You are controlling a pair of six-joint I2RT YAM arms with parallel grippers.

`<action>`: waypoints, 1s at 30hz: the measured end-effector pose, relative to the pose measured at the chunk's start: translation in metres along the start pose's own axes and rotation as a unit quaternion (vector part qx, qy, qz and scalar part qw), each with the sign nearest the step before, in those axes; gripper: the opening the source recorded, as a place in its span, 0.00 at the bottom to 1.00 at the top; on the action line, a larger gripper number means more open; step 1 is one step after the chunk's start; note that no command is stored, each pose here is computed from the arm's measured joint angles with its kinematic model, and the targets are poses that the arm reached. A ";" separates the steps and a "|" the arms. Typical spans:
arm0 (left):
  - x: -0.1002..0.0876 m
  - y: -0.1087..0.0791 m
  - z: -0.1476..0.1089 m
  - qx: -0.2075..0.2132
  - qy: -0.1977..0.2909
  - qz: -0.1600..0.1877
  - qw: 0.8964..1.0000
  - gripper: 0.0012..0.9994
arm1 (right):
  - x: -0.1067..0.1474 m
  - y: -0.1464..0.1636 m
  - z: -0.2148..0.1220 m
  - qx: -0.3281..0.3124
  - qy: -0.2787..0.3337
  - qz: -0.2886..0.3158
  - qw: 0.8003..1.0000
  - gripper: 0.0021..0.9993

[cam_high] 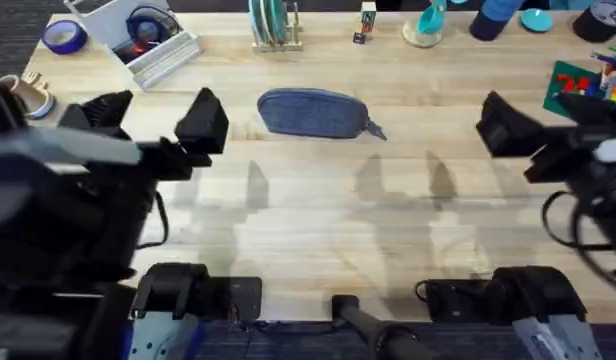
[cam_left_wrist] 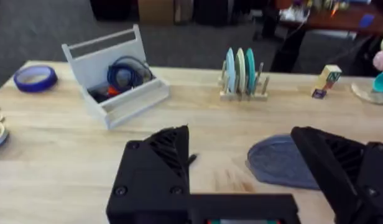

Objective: Unzip the bag, pick up the pens from the table one at a time and place them inside, then zip the bag closed.

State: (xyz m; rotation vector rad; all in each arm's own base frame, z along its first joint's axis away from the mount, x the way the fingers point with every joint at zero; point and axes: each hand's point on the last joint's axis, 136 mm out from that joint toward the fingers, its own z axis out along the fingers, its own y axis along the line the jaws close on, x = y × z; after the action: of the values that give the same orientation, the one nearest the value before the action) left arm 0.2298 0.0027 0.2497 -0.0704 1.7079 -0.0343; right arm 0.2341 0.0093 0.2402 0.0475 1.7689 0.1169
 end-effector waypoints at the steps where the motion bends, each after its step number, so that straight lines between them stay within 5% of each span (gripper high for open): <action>1: -0.004 0.000 0.000 -0.001 0.014 0.000 1.000 0.99 | -0.005 0.001 0.000 0.001 0.009 0.001 1.000 1.00; 17: -0.056 -0.005 0.033 -0.010 0.179 0.003 0.984 0.99 | -0.028 0.002 0.021 0.019 0.216 0.011 0.976 1.00; 30: -0.024 -0.013 0.064 0.005 0.325 -0.004 0.946 0.99 | -0.016 0.000 0.048 0.033 0.364 0.019 0.931 1.00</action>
State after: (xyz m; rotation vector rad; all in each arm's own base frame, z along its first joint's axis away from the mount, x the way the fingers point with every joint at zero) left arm 0.2970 -0.0077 0.2649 -0.0620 2.3699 -0.0785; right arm 0.2846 0.0106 0.2466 0.0960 2.5168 0.1113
